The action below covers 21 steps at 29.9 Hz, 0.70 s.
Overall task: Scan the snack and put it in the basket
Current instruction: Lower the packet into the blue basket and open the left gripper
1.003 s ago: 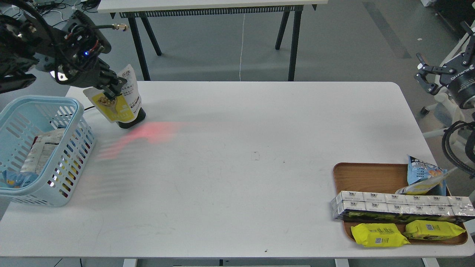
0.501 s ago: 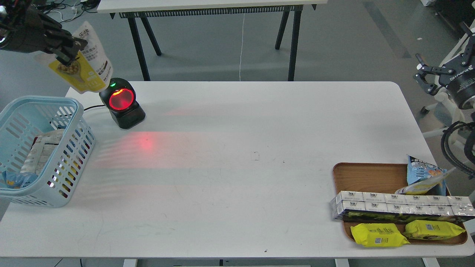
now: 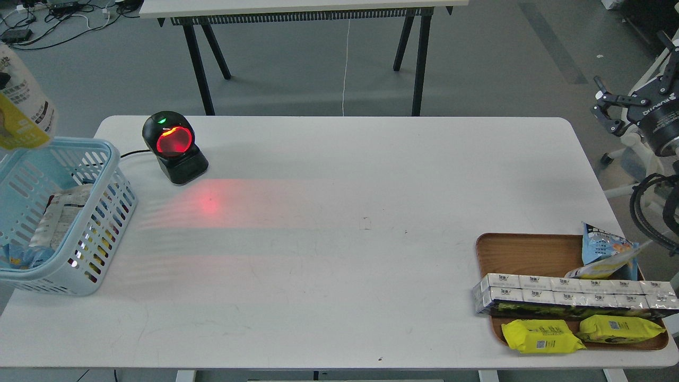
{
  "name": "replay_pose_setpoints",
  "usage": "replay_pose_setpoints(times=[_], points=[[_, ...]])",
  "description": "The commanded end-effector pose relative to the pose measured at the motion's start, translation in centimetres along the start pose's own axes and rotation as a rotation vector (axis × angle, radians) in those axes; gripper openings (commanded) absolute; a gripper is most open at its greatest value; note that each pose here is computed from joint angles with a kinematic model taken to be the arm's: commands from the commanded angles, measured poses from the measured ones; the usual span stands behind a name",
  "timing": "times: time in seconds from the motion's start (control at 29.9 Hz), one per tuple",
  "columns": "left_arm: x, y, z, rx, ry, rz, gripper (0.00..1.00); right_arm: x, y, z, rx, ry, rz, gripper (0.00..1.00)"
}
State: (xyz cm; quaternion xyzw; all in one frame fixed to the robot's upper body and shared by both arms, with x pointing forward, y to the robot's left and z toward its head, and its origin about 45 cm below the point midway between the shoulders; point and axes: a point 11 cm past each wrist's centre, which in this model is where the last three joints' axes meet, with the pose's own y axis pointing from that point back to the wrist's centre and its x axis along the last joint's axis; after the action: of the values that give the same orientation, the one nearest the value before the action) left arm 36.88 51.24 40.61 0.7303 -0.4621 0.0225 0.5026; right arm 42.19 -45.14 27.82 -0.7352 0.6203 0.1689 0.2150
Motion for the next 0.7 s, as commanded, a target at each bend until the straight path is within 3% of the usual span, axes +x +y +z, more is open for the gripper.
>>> replay_pose_setpoints(times=[0.0, 0.23, 0.53, 0.67], points=[[-1.6, -0.1, 0.8, -0.029, 0.01, -0.01, 0.0, -0.1, 0.0, 0.1, -0.001, -0.002, -0.001, 1.0], [-1.6, -1.2, 3.5, -0.112, 0.025, -0.011, 0.0, -0.1, -0.1, 0.2, -0.001, -0.003, -0.002, 1.0], [-3.2, -5.4, 8.0, -0.236, 0.052, -0.04, 0.01, 0.2, 0.1, -0.1, -0.001, 0.003, 0.004, 1.0], [-3.4, -6.0, 8.6, -0.25, 0.057, -0.04, 0.07, 0.2, 0.1, -0.1, -0.001, 0.003, 0.004, 1.0]])
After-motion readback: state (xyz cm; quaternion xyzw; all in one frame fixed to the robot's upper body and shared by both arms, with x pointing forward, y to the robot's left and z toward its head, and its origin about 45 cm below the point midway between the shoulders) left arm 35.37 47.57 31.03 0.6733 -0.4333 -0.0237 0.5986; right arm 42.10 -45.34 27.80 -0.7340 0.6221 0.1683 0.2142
